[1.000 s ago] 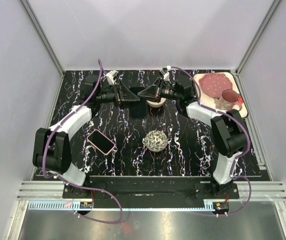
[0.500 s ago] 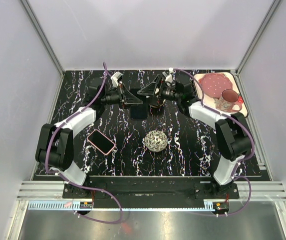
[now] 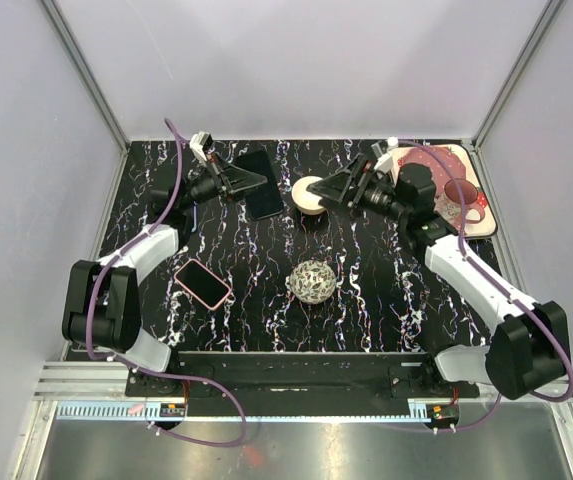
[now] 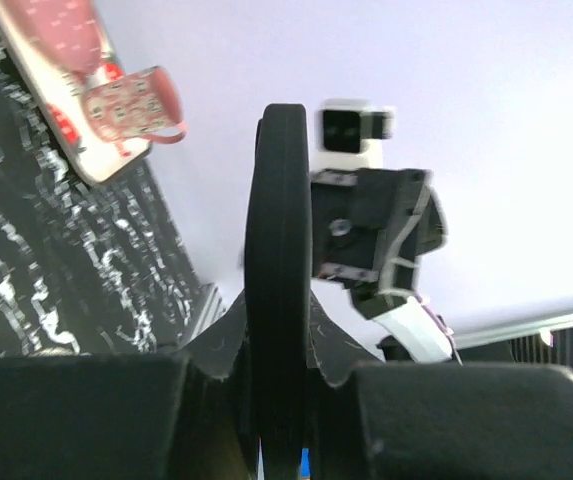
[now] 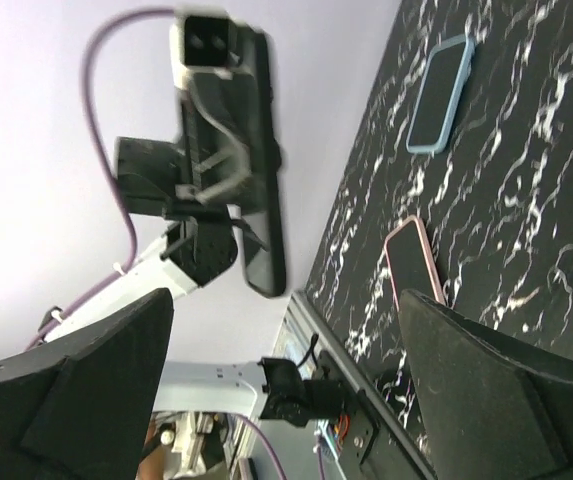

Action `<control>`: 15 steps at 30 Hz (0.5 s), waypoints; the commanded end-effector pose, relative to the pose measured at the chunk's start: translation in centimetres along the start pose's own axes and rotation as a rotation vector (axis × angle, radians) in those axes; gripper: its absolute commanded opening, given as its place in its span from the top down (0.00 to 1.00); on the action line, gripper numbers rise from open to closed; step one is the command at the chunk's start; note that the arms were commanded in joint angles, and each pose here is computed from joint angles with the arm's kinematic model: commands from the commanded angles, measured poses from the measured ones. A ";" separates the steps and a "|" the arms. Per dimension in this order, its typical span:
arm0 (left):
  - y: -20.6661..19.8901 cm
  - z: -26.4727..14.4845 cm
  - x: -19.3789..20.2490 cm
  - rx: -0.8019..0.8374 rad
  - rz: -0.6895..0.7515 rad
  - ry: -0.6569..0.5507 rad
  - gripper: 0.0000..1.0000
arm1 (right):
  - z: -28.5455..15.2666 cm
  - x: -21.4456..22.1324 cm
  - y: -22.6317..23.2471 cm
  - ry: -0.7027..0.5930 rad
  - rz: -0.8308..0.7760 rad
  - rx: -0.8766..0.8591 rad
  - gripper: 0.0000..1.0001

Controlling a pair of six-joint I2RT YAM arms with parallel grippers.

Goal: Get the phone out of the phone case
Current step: Pick up the phone at the center of the board, then remove the phone case from the phone.

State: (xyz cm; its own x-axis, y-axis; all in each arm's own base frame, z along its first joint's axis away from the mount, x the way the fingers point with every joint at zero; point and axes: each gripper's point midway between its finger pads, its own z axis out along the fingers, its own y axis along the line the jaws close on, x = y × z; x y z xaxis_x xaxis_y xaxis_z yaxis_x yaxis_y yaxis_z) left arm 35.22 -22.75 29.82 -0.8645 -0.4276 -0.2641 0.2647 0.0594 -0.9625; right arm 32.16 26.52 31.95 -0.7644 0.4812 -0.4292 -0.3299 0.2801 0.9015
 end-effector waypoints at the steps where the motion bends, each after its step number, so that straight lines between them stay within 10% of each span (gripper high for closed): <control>1: -7.3 -0.8 -0.6 0.317 0.103 -0.065 1.00 | 1.2 2.8 0.2 0.055 0.015 -0.045 0.05; 15: -6.8 -1.0 -0.6 0.355 0.059 -0.077 1.00 | 4.0 5.6 1.9 0.097 0.080 -0.212 0.39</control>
State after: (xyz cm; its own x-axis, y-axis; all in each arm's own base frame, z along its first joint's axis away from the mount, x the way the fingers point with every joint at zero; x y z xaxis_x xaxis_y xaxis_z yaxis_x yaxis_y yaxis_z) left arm 35.92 -22.77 30.59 -0.8836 -0.4578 -0.0982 0.1918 -0.1625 -0.9679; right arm 29.67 32.76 28.14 -0.8663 0.3853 -0.3180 -0.2845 0.1428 0.9480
